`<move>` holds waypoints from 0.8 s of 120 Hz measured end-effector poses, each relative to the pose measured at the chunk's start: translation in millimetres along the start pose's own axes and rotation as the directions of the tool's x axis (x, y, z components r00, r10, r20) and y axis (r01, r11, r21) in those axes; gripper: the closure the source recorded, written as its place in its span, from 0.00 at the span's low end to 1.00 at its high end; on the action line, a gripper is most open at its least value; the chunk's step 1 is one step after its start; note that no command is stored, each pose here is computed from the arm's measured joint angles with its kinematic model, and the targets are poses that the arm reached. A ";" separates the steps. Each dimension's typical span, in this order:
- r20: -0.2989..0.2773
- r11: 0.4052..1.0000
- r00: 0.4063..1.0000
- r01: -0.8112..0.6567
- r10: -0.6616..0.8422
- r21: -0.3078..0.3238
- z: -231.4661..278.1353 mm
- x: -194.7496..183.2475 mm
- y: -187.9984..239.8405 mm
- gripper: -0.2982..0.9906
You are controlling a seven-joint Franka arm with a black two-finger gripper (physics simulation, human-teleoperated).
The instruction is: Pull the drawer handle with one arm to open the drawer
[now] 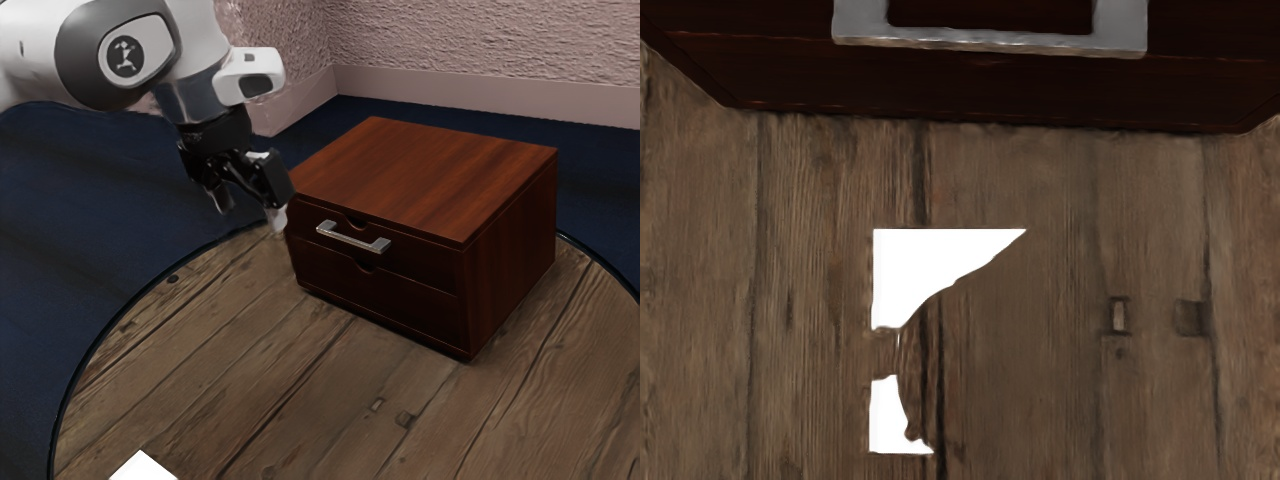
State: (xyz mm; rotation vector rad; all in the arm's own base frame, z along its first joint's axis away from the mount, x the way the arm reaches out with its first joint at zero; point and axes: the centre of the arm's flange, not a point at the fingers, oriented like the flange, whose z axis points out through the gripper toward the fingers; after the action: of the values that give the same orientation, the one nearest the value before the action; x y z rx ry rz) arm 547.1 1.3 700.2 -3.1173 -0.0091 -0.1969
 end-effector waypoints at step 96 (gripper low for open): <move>0.031 0.566 0.570 0.820 -0.821 -0.086 46.9 -30.0 16.5 0.23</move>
State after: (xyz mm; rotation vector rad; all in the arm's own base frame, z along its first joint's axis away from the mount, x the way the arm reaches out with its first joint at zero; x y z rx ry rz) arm 523.4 -14.4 649.6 -2.8938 -1.5171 -0.2180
